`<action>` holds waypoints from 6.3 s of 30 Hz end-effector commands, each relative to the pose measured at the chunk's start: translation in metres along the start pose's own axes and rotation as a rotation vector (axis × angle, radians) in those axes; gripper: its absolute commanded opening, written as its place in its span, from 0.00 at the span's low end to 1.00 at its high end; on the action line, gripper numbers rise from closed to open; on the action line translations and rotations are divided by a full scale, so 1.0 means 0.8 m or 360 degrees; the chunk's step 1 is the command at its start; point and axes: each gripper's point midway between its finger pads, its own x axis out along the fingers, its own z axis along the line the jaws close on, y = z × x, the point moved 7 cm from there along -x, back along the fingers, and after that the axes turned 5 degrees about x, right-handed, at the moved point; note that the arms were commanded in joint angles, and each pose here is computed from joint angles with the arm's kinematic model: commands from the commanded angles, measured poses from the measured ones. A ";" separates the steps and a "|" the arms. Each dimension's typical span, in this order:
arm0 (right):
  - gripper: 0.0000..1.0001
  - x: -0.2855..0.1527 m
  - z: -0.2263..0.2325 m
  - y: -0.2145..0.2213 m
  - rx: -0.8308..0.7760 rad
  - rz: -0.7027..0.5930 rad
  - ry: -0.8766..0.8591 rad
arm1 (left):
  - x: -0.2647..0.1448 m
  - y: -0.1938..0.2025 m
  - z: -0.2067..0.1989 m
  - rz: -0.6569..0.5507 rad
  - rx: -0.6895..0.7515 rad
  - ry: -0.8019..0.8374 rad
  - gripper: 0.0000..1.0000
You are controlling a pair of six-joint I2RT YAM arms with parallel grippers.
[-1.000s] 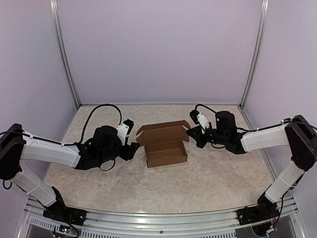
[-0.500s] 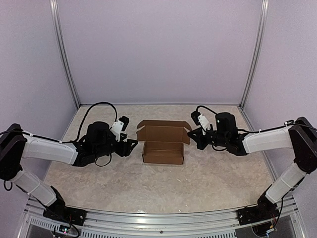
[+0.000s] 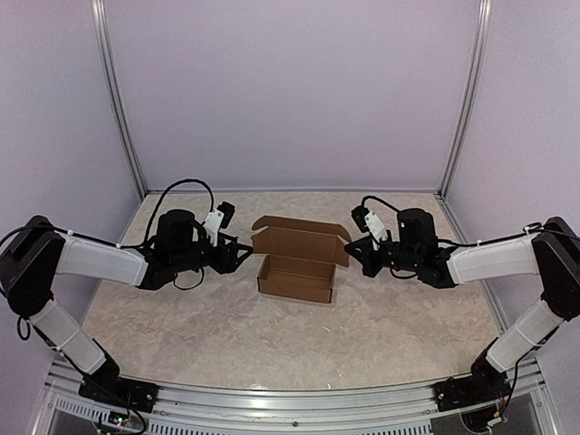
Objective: Fold the paper box
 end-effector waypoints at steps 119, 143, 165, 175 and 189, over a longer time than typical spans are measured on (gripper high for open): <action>0.00 0.046 0.117 0.048 0.0286 -0.0107 0.0856 | 0.012 0.029 -0.107 0.0205 0.0006 -0.0499 0.00; 0.18 0.002 0.122 0.059 0.0380 -0.0073 0.0742 | 0.014 0.059 -0.131 0.0213 0.0023 -0.0650 0.00; 0.52 -0.082 0.127 -0.023 0.0270 -0.0141 0.0529 | 0.045 0.049 -0.168 0.0187 0.0183 -0.0670 0.00; 0.36 -0.044 0.114 -0.081 0.0195 -0.0136 0.0438 | 0.070 0.049 -0.194 0.0152 0.0365 -0.0726 0.00; 0.15 0.008 0.072 -0.069 0.0236 -0.0099 0.0518 | 0.121 0.070 -0.223 0.0188 0.0716 -0.0619 0.00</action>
